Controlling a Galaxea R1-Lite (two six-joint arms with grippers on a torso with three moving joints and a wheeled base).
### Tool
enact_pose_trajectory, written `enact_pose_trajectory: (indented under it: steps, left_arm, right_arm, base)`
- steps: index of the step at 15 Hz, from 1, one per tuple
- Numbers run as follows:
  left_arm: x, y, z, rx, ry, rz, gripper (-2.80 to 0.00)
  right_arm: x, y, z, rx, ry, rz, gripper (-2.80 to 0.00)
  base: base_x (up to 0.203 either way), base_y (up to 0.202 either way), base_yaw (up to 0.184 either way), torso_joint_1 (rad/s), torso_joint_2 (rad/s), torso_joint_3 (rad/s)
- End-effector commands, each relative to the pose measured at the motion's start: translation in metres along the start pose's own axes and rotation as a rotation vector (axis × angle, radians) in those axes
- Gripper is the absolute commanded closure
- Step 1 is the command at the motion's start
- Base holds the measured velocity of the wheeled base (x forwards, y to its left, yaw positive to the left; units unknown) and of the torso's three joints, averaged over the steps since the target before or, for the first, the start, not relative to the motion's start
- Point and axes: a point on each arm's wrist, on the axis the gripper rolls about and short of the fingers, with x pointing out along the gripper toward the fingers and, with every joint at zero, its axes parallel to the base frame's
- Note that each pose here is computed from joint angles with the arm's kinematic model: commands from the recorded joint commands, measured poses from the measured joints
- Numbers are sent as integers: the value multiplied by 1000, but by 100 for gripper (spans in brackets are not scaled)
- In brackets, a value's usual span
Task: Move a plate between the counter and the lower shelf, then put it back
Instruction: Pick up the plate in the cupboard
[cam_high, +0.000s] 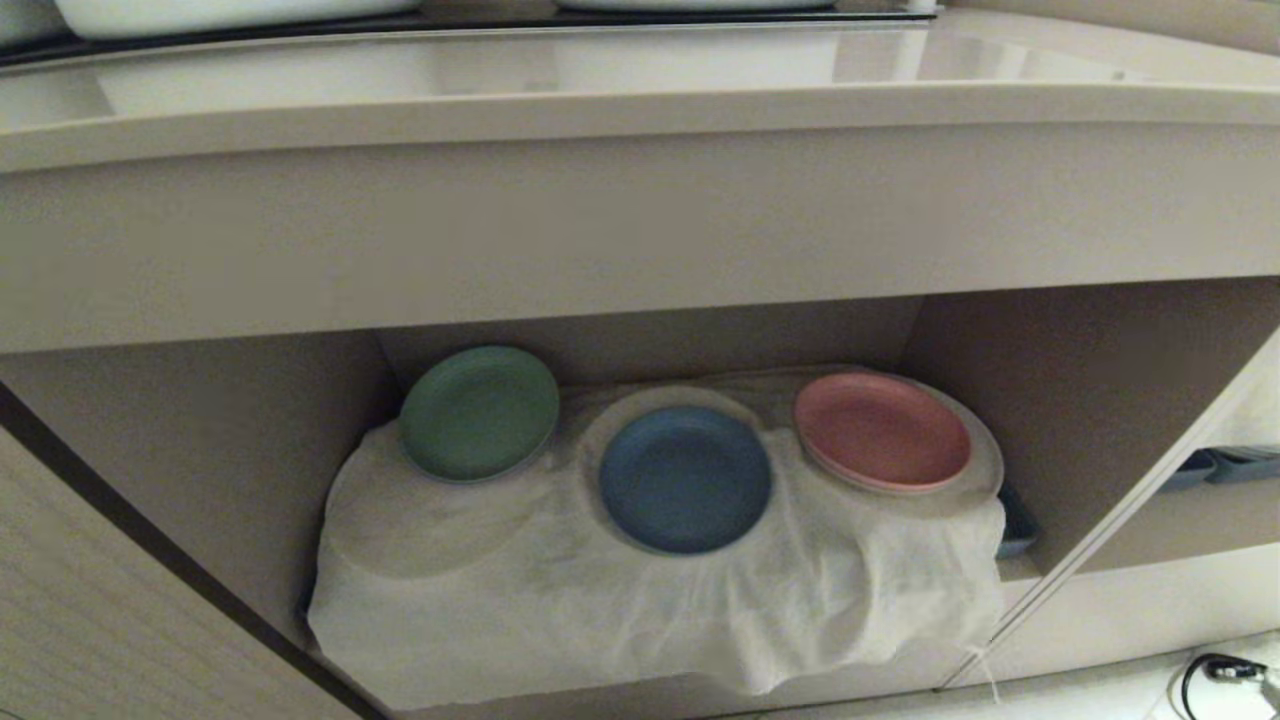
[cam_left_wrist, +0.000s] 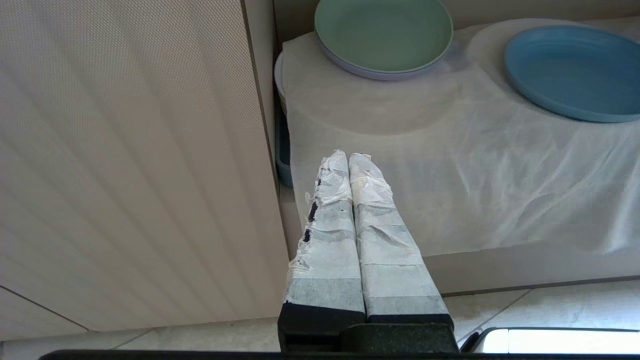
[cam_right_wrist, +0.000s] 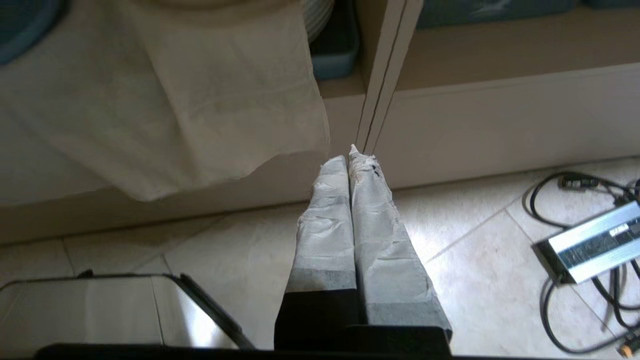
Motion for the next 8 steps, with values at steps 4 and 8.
enact_pose_trajectory:
  steps: [4, 8]
  left_arm:
    - [0, 0, 0, 0, 0, -1, 0]
    - [0, 0, 0, -1, 0, -1, 0]
  right_arm:
    - [-34, -5, -30, 39, -268, 8, 0]
    - [-45, -5, -52, -31, -358, 41, 0]
  base:
    - [0, 0, 0, 0, 0, 0]
    - [0, 0, 0, 0, 0, 0]
